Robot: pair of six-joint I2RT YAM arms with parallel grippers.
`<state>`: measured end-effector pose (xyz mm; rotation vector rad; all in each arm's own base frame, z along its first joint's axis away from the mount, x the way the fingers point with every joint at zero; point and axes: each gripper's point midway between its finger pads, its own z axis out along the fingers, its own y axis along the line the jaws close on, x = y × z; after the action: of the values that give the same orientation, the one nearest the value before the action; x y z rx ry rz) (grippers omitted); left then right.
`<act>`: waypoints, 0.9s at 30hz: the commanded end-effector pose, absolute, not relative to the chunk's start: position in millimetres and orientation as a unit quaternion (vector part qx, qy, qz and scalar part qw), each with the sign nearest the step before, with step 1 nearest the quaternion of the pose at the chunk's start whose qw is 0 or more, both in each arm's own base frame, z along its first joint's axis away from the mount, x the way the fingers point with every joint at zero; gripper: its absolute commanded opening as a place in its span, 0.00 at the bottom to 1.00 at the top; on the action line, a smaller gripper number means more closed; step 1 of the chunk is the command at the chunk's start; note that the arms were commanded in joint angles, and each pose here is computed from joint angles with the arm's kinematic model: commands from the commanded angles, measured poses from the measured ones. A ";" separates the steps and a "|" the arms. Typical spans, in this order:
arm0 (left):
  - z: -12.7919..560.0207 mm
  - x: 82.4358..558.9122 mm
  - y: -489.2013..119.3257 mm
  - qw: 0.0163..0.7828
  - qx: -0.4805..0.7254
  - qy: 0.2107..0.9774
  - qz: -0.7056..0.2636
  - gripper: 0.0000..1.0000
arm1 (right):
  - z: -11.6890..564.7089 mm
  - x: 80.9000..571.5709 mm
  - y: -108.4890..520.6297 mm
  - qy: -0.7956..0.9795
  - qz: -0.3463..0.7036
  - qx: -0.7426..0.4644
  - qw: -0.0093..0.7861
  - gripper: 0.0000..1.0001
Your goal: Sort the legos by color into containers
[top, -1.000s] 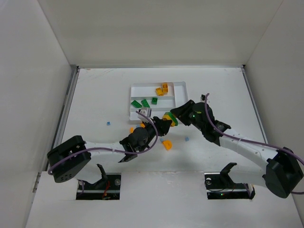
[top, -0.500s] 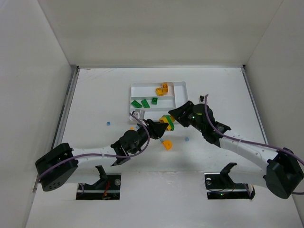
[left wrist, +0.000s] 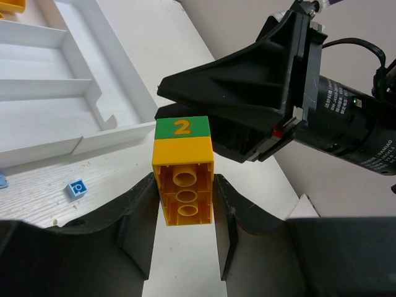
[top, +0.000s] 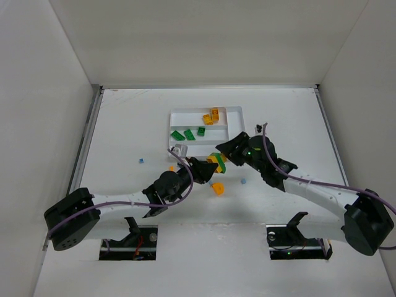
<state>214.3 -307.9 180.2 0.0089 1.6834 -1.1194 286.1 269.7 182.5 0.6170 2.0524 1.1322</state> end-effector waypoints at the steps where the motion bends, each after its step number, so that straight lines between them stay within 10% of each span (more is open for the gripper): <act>1: 203.7 218.0 -300.8 0.554 -0.012 0.675 -0.487 0.19 | 191.3 283.2 273.4 0.786 0.447 0.227 0.361 0.56; 10: 205.0 220.7 -299.5 0.562 -0.008 0.672 -0.481 0.18 | 177.8 271.2 278.4 0.792 0.452 0.228 0.341 0.61; 27: 199.1 217.7 -292.6 0.571 0.004 0.674 -0.468 0.16 | 183.4 276.0 272.4 0.765 0.481 0.256 0.342 0.30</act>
<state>215.7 -302.1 172.5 0.0460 1.6856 -1.0689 274.6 273.0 166.0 0.6835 2.0496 1.1860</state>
